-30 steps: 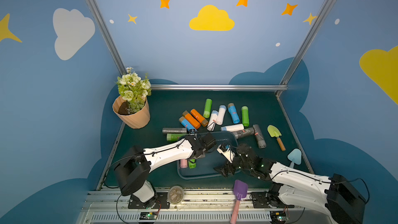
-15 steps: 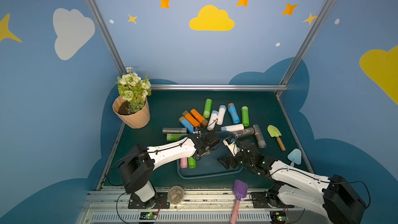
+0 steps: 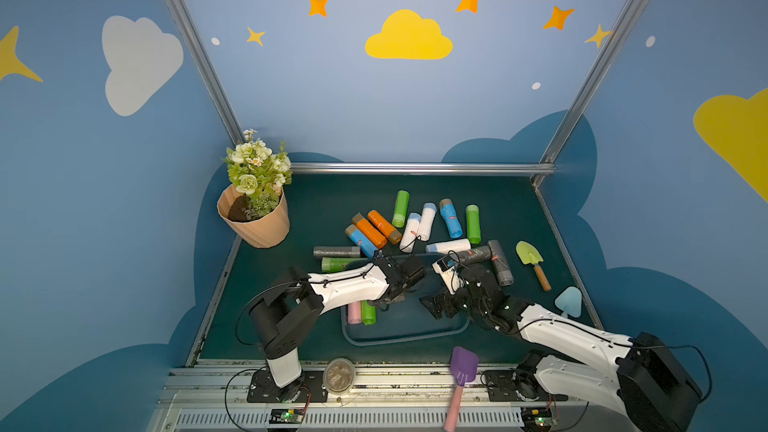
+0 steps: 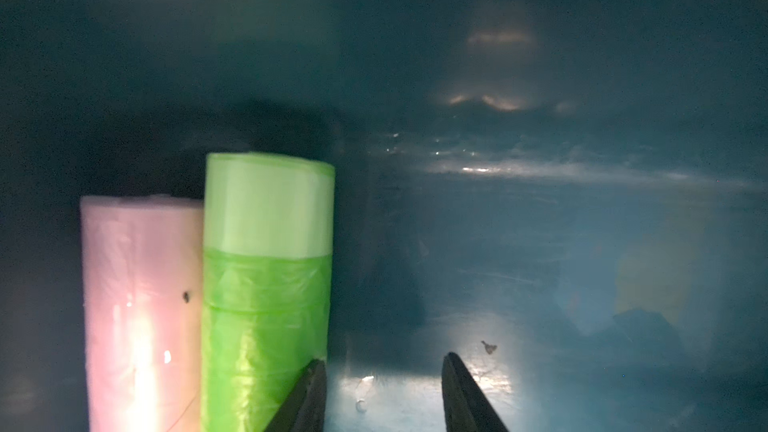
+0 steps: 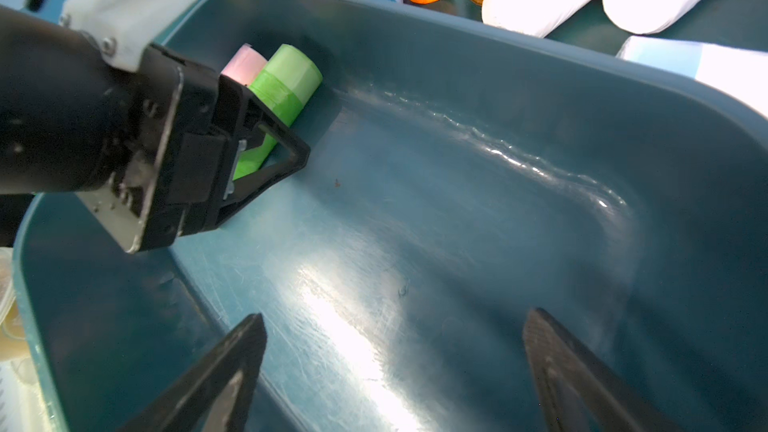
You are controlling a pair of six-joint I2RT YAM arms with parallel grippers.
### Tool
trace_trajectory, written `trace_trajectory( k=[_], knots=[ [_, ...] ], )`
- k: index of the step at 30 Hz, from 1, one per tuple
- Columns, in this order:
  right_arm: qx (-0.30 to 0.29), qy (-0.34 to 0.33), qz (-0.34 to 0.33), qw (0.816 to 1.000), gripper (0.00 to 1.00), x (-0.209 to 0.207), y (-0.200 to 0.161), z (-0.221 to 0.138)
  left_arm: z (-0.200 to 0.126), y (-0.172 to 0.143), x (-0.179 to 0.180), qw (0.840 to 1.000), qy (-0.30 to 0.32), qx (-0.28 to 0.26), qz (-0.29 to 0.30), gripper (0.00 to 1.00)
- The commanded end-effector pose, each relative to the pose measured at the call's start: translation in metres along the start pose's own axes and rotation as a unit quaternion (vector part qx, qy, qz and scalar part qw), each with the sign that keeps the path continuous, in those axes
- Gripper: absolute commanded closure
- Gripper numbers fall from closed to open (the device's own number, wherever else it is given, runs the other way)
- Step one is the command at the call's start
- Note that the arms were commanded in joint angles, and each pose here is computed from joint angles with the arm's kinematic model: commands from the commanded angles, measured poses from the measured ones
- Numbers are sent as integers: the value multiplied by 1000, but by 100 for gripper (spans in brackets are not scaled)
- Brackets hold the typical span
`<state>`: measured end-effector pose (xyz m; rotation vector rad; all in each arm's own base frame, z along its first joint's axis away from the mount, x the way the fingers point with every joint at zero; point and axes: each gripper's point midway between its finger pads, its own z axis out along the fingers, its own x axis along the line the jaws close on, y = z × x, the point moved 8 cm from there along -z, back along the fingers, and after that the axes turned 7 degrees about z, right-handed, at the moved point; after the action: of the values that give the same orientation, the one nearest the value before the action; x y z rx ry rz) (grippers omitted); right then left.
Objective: Put the roll of trash bags into the storage box
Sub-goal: Place the roll of trash bags in the storage box.
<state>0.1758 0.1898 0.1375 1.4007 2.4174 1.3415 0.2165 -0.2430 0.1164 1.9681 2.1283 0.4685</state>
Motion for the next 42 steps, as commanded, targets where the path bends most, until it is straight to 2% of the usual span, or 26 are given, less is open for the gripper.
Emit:
trace_trajectory(
  k=[1,10,16,32,37,42],
  knots=[
    [33,-30,22,999,5,-9,-9,2,6,-3,11,999,33,8,-4,55],
    [36,-30,23,999,5,-10,-9,2,6,-3,16,999,36,4,-9,54],
    [34,-25,20,999,5,-9,-10,1,-2,1,11,1000,9,-4,-3,54],
    [-12,37,-10,999,4,5,-4,-15,-50,18,17,998,-46,-52,-5,53],
    [-21,56,-30,998,4,12,-3,-19,-67,22,26,996,-51,-69,-10,53],
    [-45,62,-72,994,4,23,-3,-27,-83,30,50,993,-41,-103,-41,52]
  ],
)
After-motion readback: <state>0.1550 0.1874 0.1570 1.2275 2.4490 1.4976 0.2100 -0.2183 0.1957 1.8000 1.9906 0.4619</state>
